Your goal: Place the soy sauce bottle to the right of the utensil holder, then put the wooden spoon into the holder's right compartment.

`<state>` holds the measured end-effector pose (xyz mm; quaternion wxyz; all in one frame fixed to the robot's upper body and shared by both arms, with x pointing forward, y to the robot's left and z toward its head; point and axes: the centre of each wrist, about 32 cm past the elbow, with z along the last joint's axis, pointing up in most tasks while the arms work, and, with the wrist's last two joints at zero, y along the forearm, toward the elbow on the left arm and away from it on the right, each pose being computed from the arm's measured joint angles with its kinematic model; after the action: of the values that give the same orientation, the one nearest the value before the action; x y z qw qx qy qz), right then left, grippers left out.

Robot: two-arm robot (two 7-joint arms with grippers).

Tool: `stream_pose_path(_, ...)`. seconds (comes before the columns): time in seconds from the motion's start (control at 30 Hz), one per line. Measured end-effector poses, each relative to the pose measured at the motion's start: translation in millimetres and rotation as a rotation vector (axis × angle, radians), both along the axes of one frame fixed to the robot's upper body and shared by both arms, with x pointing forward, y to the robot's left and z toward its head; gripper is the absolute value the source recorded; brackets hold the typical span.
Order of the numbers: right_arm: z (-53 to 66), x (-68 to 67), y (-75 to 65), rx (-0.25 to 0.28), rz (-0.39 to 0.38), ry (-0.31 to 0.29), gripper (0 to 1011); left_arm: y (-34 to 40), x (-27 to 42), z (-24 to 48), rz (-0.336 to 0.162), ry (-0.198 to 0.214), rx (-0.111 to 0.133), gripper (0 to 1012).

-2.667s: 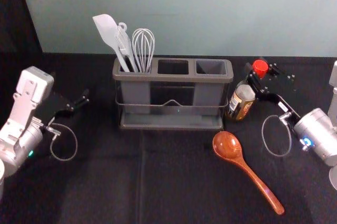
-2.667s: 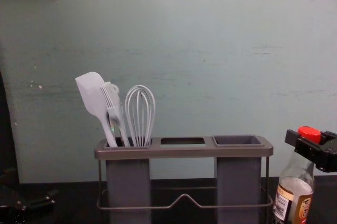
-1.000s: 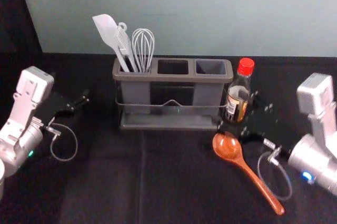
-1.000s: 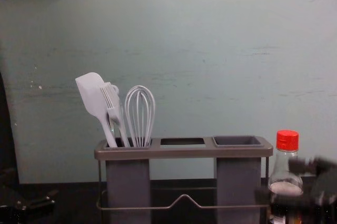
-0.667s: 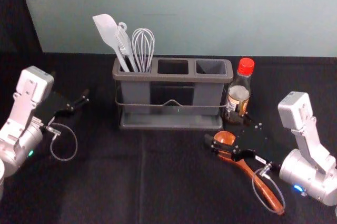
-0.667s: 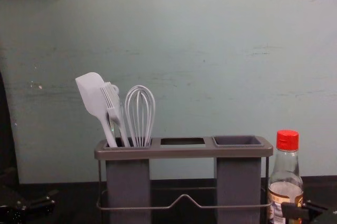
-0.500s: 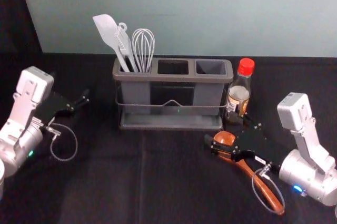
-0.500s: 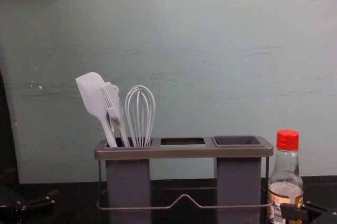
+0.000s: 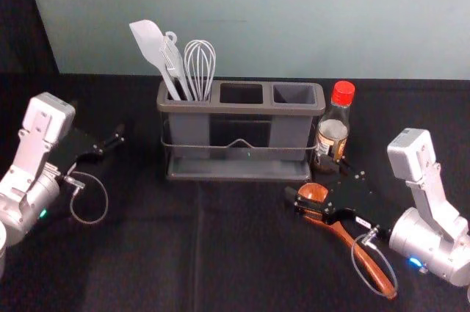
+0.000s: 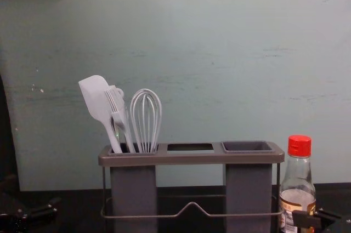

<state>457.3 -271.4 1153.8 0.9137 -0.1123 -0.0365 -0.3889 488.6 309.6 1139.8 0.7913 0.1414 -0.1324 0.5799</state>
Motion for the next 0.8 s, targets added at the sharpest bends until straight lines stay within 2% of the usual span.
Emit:
stream_pose_path(0.3, 0.3, -0.1, 0.0, 0.0, -0.001, 0.001, 1003, 0.0, 0.0, 0.0, 0.0, 0.0, 0.0, 1005)
stream_pose_path(0.4, 1.1, 0.4, 0.7, -0.016, -0.003, 0.023, 1002, 0.0, 0.0, 0.0, 0.0, 0.0, 0.0, 1005)
stream_pose_path(0.63, 14.6, -1.7, 5.2, -0.072, -0.029, 0.086, 1002, 0.0, 0.0, 0.0, 0.0, 0.0, 0.0, 1005)
stream_pose_path(0.8, 30.6, -3.9, 11.5, -0.118, -0.082, 0.176, 1002, 0.0, 0.0, 0.0, 0.0, 0.0, 0.0, 1005)
